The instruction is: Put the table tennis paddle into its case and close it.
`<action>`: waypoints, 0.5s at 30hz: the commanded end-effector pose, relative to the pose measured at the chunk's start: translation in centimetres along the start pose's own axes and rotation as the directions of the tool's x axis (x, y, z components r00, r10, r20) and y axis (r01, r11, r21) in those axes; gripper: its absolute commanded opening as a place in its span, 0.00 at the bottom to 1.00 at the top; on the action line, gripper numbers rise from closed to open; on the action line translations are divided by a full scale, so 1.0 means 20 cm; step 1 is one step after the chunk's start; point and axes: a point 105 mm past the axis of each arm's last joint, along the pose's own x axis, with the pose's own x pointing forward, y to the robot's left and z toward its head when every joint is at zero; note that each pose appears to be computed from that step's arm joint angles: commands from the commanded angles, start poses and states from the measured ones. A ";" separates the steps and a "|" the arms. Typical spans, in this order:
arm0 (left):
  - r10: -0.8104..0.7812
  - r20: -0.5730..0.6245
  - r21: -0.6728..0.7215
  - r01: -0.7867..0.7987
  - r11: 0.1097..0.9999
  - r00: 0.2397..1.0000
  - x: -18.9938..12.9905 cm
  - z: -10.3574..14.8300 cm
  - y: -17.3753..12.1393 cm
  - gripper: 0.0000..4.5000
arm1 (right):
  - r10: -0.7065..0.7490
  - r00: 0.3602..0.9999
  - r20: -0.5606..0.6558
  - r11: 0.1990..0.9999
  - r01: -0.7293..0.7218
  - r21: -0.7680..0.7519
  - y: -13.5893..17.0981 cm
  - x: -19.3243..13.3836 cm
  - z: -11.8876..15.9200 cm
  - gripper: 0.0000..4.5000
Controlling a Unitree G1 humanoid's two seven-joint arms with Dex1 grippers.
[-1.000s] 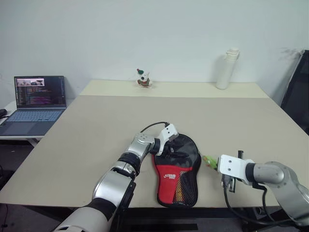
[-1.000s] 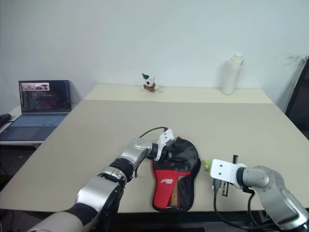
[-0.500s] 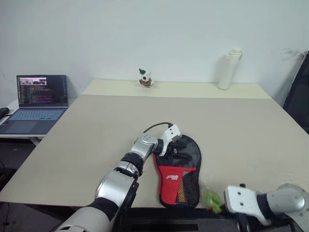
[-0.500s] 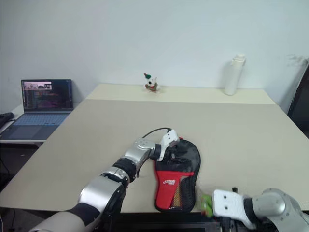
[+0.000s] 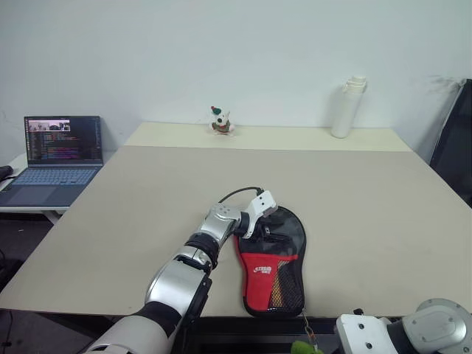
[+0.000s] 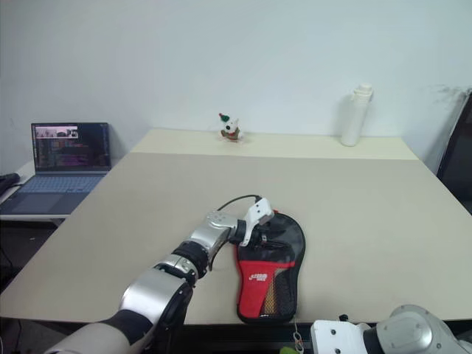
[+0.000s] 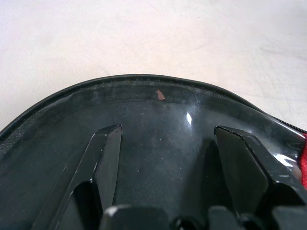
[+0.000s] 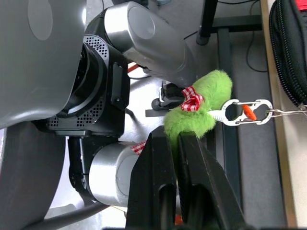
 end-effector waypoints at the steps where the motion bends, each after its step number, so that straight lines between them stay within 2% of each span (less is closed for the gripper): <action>1: -0.009 -0.049 -0.041 0.007 0.999 0.999 0.00 -0.09 -0.02 0.75 | 0.027 0.999 0.025 1.000 -0.027 -0.007 0.02 -0.01 0.04 0.15; 6: -0.011 -0.039 -0.040 0.010 0.999 0.999 0.01 -0.08 -0.02 0.75 | -0.029 0.993 0.114 0.999 0.025 0.037 -0.06 -0.05 0.12 0.52; 8: -0.010 -0.024 -0.047 0.009 0.999 1.000 0.01 -0.07 -0.02 0.75 | -0.078 0.988 0.131 0.996 0.072 0.051 -0.12 -0.08 0.13 0.52; 10: -0.021 0.012 -0.056 0.021 0.998 1.000 0.01 -0.03 -0.02 0.75 | -0.192 0.965 0.179 0.981 0.186 0.051 -0.25 -0.12 0.17 0.52; 12: -0.025 0.043 -0.037 0.026 0.999 0.999 0.00 0.01 -0.02 0.75 | -0.308 0.923 0.233 0.952 0.299 0.070 -0.39 -0.18 0.20 0.52; 15: -0.023 0.113 0.022 0.020 1.000 0.993 -0.10 0.11 0.02 0.75 | -0.486 0.807 0.337 0.869 0.488 0.084 -0.63 -0.29 0.21 0.52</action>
